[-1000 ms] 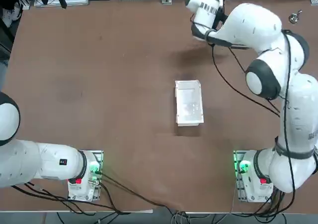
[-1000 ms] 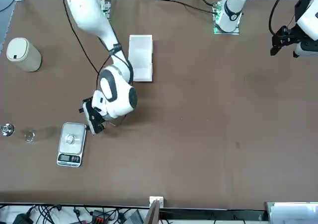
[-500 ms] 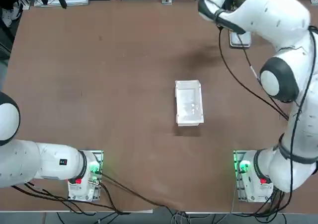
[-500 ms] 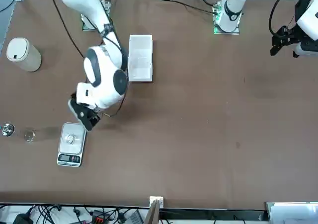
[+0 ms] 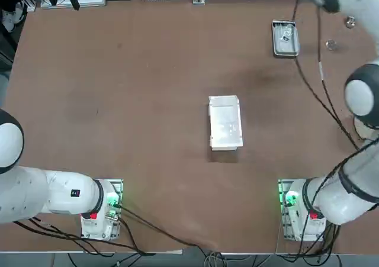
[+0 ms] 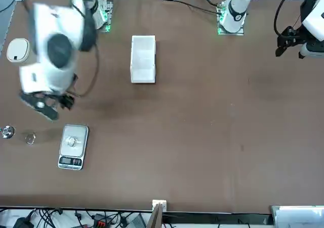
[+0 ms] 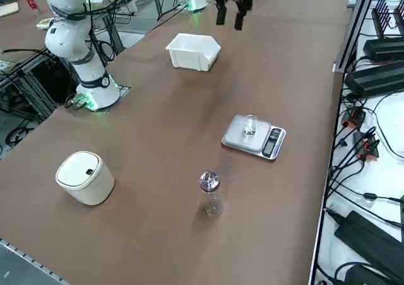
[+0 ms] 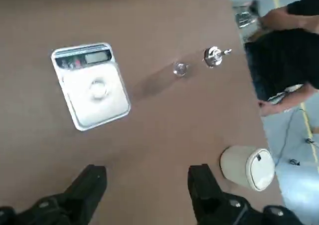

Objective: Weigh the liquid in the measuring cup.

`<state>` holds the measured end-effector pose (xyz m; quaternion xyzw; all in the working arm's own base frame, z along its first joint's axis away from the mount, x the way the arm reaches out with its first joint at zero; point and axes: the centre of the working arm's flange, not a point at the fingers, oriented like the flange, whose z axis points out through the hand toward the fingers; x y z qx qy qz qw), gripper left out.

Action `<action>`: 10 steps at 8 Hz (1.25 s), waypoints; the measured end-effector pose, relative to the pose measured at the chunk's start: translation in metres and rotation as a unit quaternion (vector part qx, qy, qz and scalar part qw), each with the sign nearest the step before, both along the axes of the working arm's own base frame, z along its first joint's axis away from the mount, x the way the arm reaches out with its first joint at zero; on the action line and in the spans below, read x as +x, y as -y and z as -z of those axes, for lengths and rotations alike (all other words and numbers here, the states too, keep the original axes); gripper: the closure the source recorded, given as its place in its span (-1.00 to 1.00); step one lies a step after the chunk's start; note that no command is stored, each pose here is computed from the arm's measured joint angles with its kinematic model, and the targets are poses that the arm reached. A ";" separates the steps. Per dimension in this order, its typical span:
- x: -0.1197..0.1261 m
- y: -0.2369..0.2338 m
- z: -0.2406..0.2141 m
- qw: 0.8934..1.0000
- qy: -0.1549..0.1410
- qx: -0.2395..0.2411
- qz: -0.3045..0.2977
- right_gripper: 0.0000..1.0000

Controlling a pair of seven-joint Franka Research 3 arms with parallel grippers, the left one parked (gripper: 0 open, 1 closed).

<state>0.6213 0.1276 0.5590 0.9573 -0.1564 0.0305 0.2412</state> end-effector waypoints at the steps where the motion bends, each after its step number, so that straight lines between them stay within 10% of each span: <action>1: -0.005 0.032 -0.021 0.998 -0.020 0.056 -0.025 -1.00; 5: -0.030 0.123 -0.061 0.964 -0.073 0.212 -0.144 -1.00; 10: -0.082 0.132 -0.097 0.954 -0.057 0.246 -0.162 -1.00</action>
